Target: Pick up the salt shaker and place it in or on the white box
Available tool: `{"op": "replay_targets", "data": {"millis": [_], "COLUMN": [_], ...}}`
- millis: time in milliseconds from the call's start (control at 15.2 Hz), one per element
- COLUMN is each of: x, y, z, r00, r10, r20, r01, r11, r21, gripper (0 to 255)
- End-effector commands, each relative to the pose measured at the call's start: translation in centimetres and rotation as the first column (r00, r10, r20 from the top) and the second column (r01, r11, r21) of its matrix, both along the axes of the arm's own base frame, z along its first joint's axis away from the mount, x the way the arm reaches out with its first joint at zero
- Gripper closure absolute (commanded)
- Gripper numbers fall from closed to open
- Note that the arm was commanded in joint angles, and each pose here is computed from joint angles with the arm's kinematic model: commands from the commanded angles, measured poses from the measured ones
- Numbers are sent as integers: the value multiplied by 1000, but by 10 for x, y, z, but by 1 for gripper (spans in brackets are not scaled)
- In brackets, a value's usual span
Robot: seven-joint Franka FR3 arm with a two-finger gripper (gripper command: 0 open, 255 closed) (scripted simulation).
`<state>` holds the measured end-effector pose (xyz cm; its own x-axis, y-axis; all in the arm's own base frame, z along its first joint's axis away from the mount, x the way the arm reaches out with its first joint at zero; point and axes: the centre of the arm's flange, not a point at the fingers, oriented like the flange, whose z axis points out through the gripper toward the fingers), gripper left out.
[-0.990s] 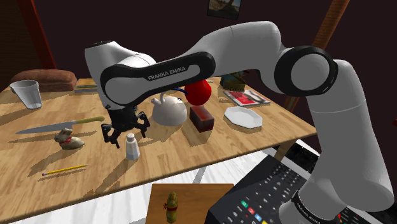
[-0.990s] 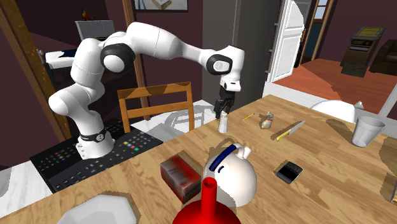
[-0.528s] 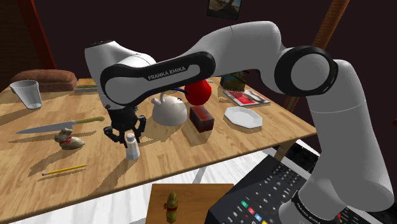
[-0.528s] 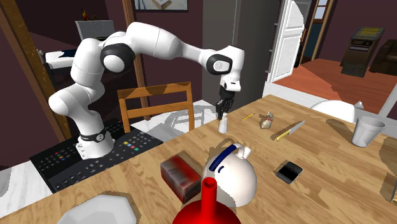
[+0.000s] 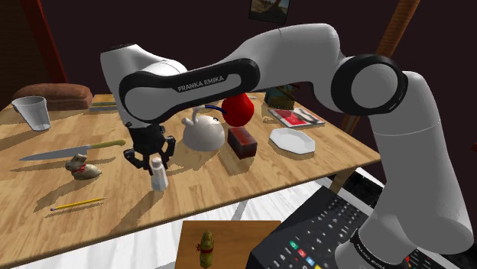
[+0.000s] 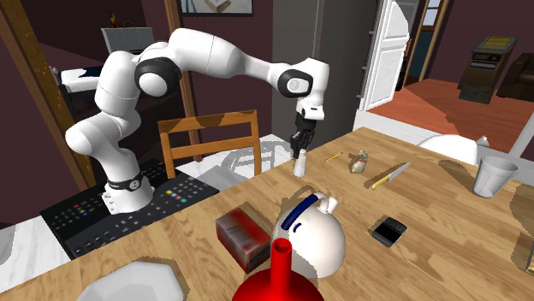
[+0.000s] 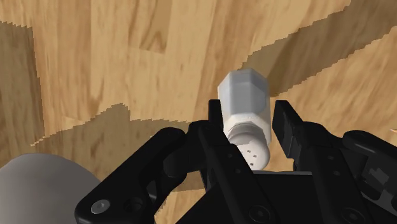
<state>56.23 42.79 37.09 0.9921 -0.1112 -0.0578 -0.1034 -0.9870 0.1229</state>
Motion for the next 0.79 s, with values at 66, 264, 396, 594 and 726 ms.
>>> {"op": "replay_targets", "data": {"millis": [66,264,396,594,726], "x": [0,0,0,0,0], "y": [0,0,0,0,0], "z": [16,32,42,58,69], "r00": [1000,1000,1000,1000,1000], "r10": [0,0,0,0,0], "r20": [0,0,0,0,0], "r01": [0,0,0,0,0], "r11": [1000,1000,1000,1000,1000], "r21": [0,0,0,0,0], "gripper": [255,255,255,255,255]}}
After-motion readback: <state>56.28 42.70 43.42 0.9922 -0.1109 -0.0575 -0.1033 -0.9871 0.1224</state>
